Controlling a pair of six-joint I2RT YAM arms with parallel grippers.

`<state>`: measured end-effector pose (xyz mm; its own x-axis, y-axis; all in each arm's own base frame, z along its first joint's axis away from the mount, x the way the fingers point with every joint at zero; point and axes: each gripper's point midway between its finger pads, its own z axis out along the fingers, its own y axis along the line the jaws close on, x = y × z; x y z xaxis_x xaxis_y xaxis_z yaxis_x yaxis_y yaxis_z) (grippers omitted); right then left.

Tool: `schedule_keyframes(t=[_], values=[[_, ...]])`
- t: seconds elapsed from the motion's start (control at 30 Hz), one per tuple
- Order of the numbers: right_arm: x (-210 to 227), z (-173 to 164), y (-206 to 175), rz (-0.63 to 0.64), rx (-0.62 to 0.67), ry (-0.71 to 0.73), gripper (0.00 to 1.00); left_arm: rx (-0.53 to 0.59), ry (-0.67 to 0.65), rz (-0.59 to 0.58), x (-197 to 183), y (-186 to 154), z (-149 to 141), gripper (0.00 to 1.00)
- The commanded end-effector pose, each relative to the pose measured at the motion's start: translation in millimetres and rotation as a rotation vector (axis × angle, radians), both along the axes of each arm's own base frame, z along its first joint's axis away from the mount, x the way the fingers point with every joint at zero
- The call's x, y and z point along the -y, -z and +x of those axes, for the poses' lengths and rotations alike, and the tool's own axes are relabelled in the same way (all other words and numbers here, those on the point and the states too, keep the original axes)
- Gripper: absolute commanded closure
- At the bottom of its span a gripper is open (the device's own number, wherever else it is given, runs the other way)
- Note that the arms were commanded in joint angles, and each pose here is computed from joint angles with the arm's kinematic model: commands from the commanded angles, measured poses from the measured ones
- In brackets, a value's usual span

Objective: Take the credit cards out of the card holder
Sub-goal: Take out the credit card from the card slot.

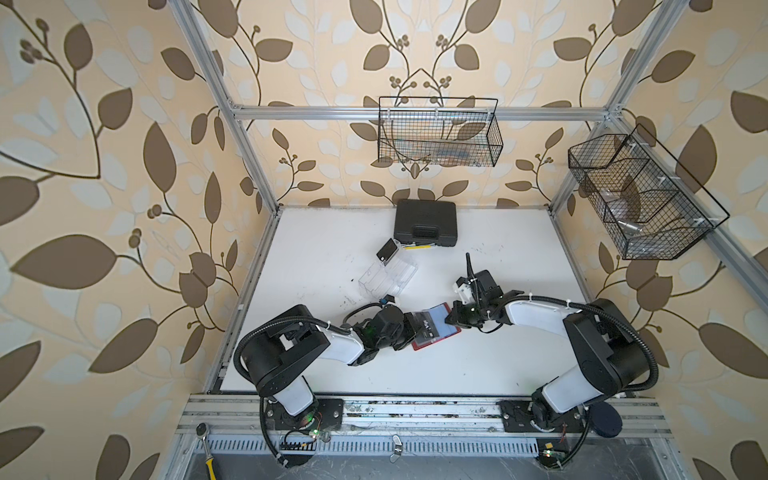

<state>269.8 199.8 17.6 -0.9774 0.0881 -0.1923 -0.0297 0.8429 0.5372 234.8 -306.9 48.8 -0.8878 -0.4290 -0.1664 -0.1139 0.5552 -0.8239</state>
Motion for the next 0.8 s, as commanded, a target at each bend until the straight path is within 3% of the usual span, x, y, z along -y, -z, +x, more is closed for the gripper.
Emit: schedule_keyframes(t=[0.0, 0.23, 0.5, 0.6, 0.77], values=[[19, -18, 25, -0.099, -0.085, 0.021, 0.95, 0.002, 0.009, 0.096, -22, 4, -6, 1.0], [13, -5, 8, -0.085, -0.033, -0.002, 0.95, 0.131, 0.145, 0.206, -29, -49, -1, 1.0], [6, 13, -32, -0.054, 0.085, -0.027, 0.88, 0.198, 0.236, 0.273, -47, -81, 9, 1.0], [6, 19, -55, -0.051, 0.159, -0.035, 0.77, 0.251, 0.289, 0.337, -58, -104, 18, 1.0], [9, 26, -102, -0.034, 0.326, -0.048, 0.43, 0.365, 0.432, 0.525, -81, -150, 36, 1.0]])
